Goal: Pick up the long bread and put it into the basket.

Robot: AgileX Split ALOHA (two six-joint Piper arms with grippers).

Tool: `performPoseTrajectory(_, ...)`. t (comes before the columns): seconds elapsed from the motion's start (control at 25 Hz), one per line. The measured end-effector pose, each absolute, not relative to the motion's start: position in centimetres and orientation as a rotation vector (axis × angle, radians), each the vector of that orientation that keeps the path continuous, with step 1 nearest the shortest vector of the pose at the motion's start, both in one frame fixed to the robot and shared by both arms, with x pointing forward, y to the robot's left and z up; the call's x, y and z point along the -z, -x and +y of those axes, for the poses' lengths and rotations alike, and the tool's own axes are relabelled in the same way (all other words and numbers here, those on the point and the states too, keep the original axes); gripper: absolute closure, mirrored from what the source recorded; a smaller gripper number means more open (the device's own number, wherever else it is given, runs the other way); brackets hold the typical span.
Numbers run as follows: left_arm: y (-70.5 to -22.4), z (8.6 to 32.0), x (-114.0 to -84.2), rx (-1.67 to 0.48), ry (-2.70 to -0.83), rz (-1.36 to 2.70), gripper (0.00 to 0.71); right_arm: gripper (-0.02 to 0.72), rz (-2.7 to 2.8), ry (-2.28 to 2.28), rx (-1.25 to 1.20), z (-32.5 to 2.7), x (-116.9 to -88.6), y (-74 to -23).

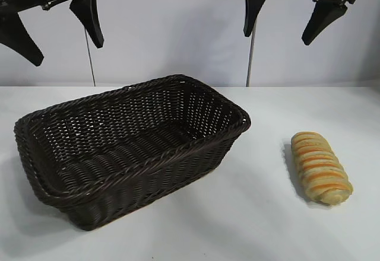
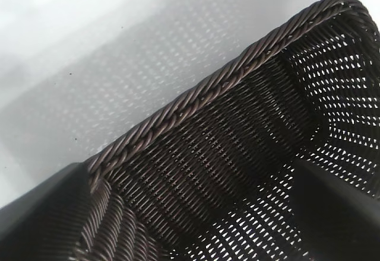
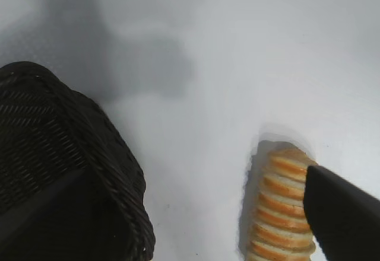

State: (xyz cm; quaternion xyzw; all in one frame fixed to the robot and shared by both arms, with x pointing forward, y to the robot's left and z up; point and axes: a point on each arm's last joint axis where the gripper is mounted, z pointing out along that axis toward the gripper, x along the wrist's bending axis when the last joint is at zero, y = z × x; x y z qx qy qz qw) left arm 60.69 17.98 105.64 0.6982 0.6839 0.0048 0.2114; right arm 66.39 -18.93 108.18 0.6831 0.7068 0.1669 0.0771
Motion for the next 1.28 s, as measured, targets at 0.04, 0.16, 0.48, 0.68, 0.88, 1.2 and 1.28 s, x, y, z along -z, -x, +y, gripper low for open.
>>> performPoseTrajectory(0.04, -60.69, 17.98, -105.64, -0.013, -1.94, 1.9, 0.049, 0.008, 2.118, -2.047, -0.5, -18.93, -108.18, -66.39)
performPoseTrajectory(0.16, -60.69, 17.98, -105.64, -0.013, -1.94, 1.9, 0.049, 0.008, 2.118, -2.047, -0.5, -18.93, -108.18, -66.39)
performPoseTrajectory(0.48, -60.69, 17.98, -105.64, -0.013, -1.94, 1.9, 0.049, 0.008, 2.118, -2.047, -0.5, -18.93, -108.18, -66.39)
performPoseTrajectory(0.68, -60.69, 17.98, -105.64, -0.013, -1.94, 1.9, 0.049, 0.008, 2.118, -2.047, -0.499, -18.93, -108.17, -66.39)
performPoseTrajectory(0.88, -60.84, 17.96, -105.69, -0.027, -1.928, 1.892, 0.049, 0.008, 2.118, -2.047, -0.499, -18.93, -108.17, -66.39)
performPoseTrajectory(1.2, -61.17, 17.92, -105.83, -0.057, -1.9, 1.874, 0.049, 0.008, 2.118, -2.047, -0.499, -18.93, -108.17, -66.39)
performPoseTrajectory(1.28, -61.17, 17.91, -105.83, -0.056, -1.899, 1.874, 0.049, 0.008, 2.118, -2.047, -0.499, -18.93, -108.17, -66.39)
